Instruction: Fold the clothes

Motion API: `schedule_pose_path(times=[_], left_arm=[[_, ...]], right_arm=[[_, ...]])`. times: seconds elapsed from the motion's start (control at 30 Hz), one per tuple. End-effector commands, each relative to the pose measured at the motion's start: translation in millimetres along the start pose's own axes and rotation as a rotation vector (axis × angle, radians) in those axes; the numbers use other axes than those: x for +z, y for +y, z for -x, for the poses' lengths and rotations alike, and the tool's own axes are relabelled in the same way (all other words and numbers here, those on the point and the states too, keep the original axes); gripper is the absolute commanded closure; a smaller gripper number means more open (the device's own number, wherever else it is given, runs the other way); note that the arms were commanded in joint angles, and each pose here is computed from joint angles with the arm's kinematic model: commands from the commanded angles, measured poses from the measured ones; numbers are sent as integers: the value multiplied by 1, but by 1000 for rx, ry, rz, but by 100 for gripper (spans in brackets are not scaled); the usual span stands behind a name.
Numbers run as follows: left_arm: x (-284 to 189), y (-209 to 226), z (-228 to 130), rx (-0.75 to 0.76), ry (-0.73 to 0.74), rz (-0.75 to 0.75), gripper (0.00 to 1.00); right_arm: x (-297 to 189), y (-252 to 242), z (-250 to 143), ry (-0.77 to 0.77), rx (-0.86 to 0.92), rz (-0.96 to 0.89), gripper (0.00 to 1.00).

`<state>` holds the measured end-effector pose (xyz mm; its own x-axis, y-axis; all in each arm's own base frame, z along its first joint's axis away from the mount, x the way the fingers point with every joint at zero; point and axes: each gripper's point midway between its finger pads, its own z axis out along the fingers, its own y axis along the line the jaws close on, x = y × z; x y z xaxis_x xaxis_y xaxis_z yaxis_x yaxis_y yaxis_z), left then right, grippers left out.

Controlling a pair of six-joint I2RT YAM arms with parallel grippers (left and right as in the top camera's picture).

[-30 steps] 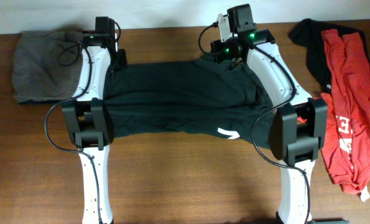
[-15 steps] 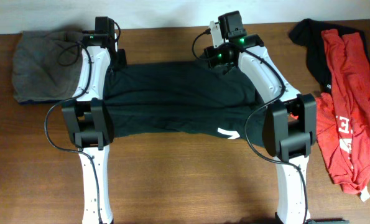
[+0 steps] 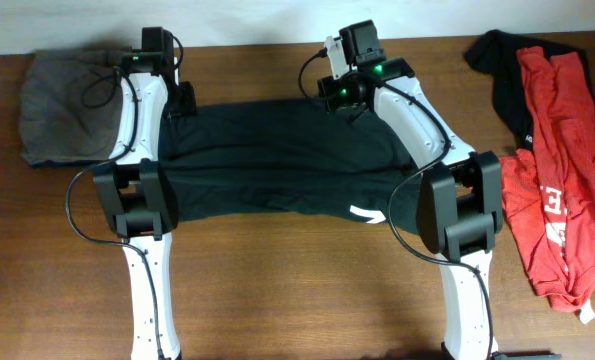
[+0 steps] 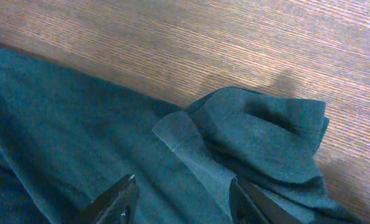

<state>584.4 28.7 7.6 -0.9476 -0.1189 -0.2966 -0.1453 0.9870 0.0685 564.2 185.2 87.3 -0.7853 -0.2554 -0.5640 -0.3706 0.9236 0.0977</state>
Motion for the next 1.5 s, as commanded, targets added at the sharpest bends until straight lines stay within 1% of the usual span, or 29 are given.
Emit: schedule_pose_path(times=[0.0, 0.1, 0.23, 0.5, 0.57, 0.8, 0.9, 1.07, 1.2, 1.4, 1.43, 1.47], left_arm=[[27, 15, -15, 31, 55, 66, 35], [27, 18, -10, 102, 39, 76, 32], [27, 20, -9, 146, 36, 86, 32], [28, 19, 2, 154, -11, 85, 31], [31, 19, 1, 161, -9, 85, 26], [38, 22, -5, 162, 10, 87, 26], [40, 21, -8, 163, 19, 83, 27], [51, 20, -24, 173, 72, 82, 39], [61, 20, -42, 181, 126, 83, 54], [69, 21, -56, 186, 170, 83, 56], [70, 21, -57, 187, 171, 83, 60], [70, 21, -57, 187, 171, 83, 67]], right_arm=[[7, 4, -5, 19, -8, 13, 48], [7, 4, -6, 24, -7, 13, 48], [7, 4, -5, 22, -7, 13, 48], [7, 4, -6, 26, -7, 13, 48], [7, 4, -6, 26, -7, 13, 48], [7, 4, -7, 27, -7, 13, 48], [6, 4, -7, 28, -6, 13, 48], [6, 4, -7, 29, -6, 13, 48], [6, 4, -7, 29, -6, 13, 48], [6, 4, -8, 30, -6, 13, 48], [6, 4, -8, 30, -6, 13, 48], [6, 4, -7, 29, -6, 13, 48]])
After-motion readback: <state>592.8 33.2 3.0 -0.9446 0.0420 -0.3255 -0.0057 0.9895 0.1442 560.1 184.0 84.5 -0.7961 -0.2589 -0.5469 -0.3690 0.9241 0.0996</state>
